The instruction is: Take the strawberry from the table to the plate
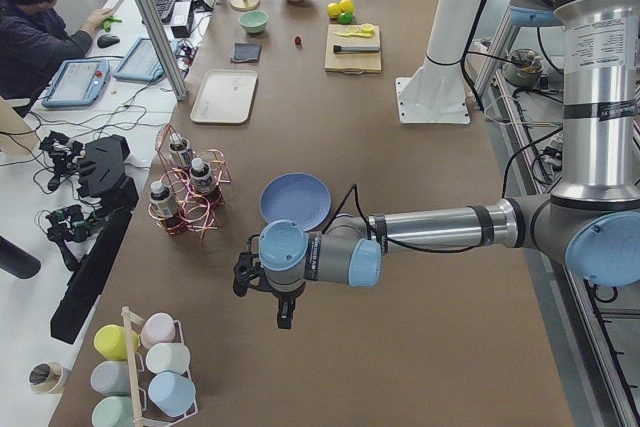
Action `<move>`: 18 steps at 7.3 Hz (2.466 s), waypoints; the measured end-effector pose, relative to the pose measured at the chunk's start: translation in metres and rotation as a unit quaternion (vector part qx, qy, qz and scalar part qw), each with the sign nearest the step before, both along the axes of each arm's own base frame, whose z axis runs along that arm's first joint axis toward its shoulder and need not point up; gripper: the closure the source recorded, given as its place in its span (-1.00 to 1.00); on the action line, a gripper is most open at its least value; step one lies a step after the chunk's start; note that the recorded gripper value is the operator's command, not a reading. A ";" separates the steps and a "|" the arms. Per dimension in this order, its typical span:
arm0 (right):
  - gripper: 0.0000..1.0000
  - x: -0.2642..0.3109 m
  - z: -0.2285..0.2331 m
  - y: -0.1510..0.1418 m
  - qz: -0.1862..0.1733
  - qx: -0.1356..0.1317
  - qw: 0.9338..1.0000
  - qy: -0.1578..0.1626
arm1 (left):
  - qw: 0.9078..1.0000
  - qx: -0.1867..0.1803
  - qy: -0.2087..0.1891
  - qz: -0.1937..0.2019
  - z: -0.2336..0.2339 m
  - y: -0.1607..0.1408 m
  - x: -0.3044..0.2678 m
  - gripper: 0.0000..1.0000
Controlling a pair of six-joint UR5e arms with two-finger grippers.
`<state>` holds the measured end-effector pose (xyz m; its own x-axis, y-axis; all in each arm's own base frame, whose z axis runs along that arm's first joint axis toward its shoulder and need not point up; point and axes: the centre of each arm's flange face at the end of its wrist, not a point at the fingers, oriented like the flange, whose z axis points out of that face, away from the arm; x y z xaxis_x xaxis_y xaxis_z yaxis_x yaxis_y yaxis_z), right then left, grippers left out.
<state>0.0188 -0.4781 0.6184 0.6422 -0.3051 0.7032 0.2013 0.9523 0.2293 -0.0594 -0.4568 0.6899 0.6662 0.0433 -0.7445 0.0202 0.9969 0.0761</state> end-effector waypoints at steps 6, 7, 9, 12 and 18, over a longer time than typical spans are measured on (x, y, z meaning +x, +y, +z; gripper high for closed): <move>-1.00 -0.002 -0.023 -0.016 0.001 0.036 0.999 -0.008 | 1.000 0.027 0.004 0.012 -0.022 -0.027 0.014 -0.96; -1.00 -0.002 -0.024 -0.017 0.001 0.039 0.999 -0.008 | 0.999 0.030 0.021 0.012 -0.023 -0.028 0.013 -0.96; -1.00 -0.002 -0.028 -0.019 0.004 0.040 0.999 -0.009 | 0.995 0.072 0.062 0.013 -0.032 -0.023 0.013 -0.96; -1.00 -0.022 -0.058 -0.034 0.030 0.036 0.999 -0.017 | 0.990 0.111 0.082 -0.001 -0.061 -0.039 0.027 -0.98; -0.99 -0.170 -0.148 -0.051 0.130 0.009 0.991 -0.032 | 0.993 0.067 0.092 -0.027 -0.044 -0.045 0.169 -0.87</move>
